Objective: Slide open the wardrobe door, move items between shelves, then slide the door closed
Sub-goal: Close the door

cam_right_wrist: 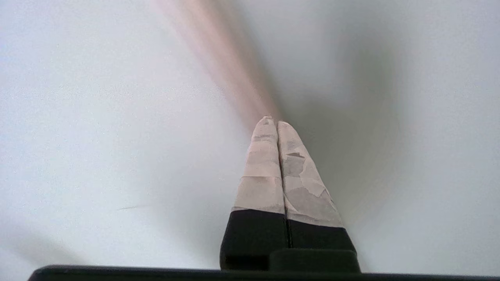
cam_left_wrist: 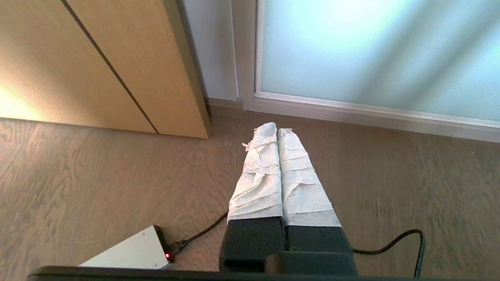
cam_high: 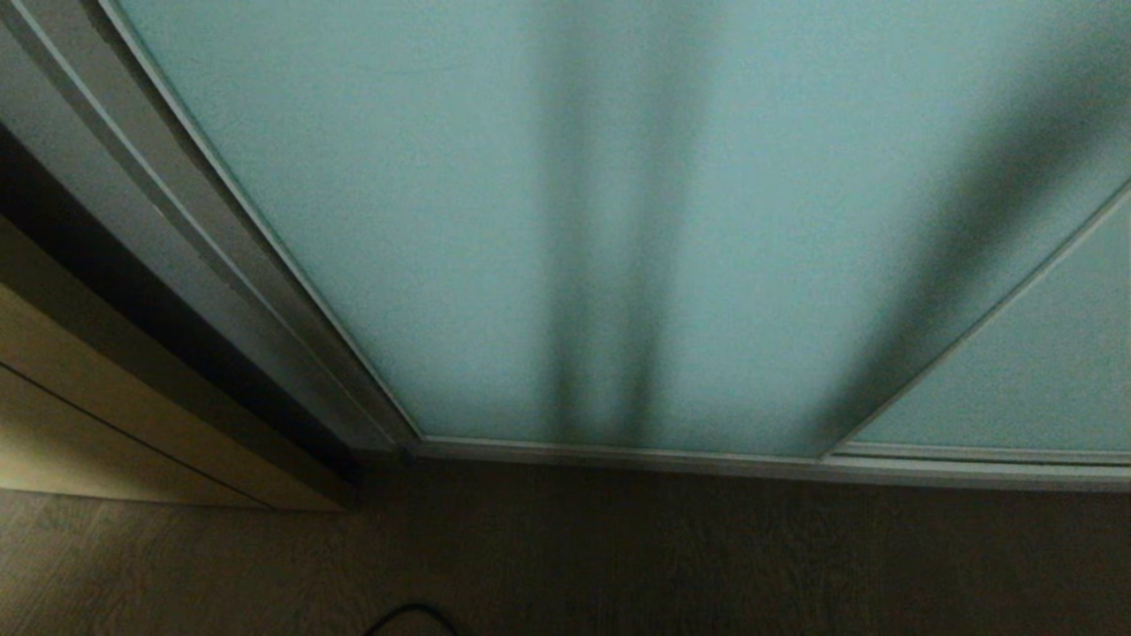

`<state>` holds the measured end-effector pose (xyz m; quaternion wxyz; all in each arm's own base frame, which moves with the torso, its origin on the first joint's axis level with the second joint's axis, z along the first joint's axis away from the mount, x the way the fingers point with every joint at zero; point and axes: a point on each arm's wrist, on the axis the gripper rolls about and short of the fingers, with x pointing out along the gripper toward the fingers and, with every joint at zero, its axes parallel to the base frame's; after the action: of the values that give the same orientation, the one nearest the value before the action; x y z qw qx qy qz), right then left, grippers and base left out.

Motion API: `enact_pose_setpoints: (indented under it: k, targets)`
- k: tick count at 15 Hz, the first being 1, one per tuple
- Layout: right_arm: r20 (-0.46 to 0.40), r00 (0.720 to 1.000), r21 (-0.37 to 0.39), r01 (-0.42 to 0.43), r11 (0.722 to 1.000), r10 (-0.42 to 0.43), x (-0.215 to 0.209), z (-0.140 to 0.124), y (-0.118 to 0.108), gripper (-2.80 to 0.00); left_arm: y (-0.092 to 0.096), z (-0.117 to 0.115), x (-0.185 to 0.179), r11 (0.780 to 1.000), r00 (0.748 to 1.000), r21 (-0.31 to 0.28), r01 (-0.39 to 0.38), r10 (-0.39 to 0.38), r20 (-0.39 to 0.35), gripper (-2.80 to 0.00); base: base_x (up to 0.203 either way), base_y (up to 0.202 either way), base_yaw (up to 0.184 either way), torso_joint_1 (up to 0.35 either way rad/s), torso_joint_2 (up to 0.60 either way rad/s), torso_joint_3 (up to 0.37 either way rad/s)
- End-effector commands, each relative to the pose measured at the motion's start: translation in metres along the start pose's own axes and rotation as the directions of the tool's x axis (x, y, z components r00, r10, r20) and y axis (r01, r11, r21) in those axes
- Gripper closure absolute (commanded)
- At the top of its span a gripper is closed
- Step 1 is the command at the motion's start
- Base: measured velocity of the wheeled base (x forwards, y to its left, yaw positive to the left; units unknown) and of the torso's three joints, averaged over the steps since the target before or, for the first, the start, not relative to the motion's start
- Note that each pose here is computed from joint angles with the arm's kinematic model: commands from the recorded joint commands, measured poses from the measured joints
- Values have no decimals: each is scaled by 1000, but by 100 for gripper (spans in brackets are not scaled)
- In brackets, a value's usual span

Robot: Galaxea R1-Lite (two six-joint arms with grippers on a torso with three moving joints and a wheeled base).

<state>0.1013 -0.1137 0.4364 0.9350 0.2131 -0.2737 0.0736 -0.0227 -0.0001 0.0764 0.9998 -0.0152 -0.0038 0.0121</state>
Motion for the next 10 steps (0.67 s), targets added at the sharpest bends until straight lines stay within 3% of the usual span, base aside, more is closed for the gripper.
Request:
enact_pose_setpoints:
  k: [1, 2, 4, 7, 10]
  targets:
    - [100, 983, -222, -127, 967, 152, -17, 10, 43, 0, 0, 0, 0, 1000, 1000, 0, 0, 0, -1, 0, 0, 0, 0, 0, 0, 0]
    - [129, 973, -281, -148, 948, 190, -21, 12, 55, 0, 0, 0, 0, 1000, 1000, 0, 0, 0, -1, 0, 0, 0, 0, 0, 0, 0]
    - [116, 974, -272, -154, 950, 192, -27, 13, 77, 0, 0, 0, 0, 1000, 1000, 0, 0, 0, -1, 0, 0, 0, 0, 0, 0, 0]
    - [-25, 976, -163, -216, 963, 214, -43, 5, 114, 0, 0, 0, 0, 1000, 1000, 0, 0, 0, -3, 0, 0, 0, 0, 0, 0, 0]
    - [-172, 946, -164, -302, 939, 274, -69, -10, 135, 0, 0, 0, 0, 1000, 1000, 0, 0, 0, -3, 0, 0, 0, 0, 0, 0, 0]
